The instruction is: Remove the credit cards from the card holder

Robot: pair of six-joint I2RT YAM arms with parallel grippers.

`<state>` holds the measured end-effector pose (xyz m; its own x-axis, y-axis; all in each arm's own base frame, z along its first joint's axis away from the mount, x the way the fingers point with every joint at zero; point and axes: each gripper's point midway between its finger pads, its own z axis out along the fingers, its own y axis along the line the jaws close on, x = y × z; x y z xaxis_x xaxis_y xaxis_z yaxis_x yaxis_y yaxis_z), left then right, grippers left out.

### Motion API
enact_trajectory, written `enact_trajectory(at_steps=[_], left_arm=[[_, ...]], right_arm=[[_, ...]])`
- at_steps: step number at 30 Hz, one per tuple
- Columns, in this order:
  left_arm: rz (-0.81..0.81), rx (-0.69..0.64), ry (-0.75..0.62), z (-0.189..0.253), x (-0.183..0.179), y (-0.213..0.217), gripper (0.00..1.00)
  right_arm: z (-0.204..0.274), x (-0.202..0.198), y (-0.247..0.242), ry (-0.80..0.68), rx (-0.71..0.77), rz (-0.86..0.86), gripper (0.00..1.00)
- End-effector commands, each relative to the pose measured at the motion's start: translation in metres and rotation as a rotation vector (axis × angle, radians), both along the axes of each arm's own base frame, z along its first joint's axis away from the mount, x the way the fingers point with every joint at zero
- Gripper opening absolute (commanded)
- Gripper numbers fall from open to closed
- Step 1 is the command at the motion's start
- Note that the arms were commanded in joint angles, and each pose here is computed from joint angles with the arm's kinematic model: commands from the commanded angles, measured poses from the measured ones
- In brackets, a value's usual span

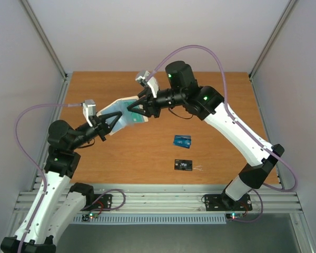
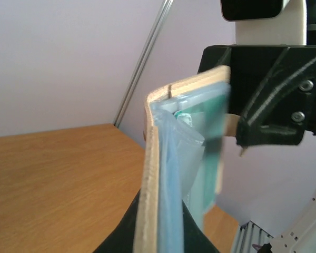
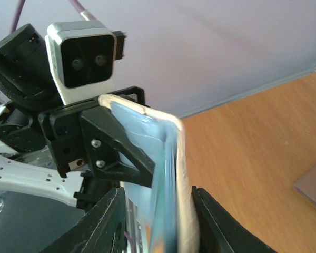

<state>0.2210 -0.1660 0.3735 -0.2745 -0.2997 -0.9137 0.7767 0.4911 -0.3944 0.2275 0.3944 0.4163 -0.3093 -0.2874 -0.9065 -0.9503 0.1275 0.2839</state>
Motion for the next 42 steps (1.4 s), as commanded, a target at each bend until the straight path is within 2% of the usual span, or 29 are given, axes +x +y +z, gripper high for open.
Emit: enact_trajectory(at_steps=[1, 7, 10, 12, 14, 16, 20, 24, 33, 39, 42], left_arm=[[-0.042, -0.032, -0.029, 0.010, -0.007, -0.004, 0.00], [-0.045, -0.031, -0.036, 0.012, -0.008, -0.004, 0.00], [-0.051, -0.029, -0.039, 0.012, -0.009, -0.004, 0.00], [-0.058, -0.027, -0.047, 0.013, -0.011, -0.005, 0.00], [-0.070, -0.021, -0.061, 0.013, -0.014, -0.006, 0.00], [-0.079, -0.018, -0.074, 0.015, -0.017, -0.006, 0.00], [-0.088, -0.016, -0.085, 0.015, -0.019, -0.007, 0.00], [-0.102, -0.013, -0.090, 0.015, -0.023, -0.008, 0.00], [-0.114, -0.009, -0.102, 0.016, -0.024, -0.009, 0.00], [-0.121, -0.009, -0.115, 0.018, -0.024, -0.010, 0.00], [-0.132, -0.007, -0.119, 0.019, -0.027, -0.011, 0.00]], right_arm=[[0.007, -0.002, -0.025, -0.014, -0.012, -0.016, 0.36], [-0.011, -0.013, -0.034, 0.013, -0.071, 0.033, 0.48], [-0.015, -0.013, -0.040, 0.042, -0.076, 0.040, 0.49], [-0.016, -0.010, -0.046, 0.062, -0.072, 0.038, 0.43], [-0.016, -0.005, -0.051, 0.075, -0.063, 0.026, 0.30], [-0.016, -0.002, -0.053, 0.083, -0.059, 0.016, 0.24], [-0.015, -0.001, -0.052, 0.089, -0.050, 0.020, 0.24], [-0.014, 0.009, -0.059, 0.092, -0.048, -0.016, 0.28], [-0.024, 0.018, -0.061, 0.093, -0.090, -0.046, 0.27], [-0.032, 0.013, -0.046, 0.092, -0.103, -0.015, 0.27], [-0.032, 0.014, -0.041, 0.085, -0.093, -0.009, 0.23]])
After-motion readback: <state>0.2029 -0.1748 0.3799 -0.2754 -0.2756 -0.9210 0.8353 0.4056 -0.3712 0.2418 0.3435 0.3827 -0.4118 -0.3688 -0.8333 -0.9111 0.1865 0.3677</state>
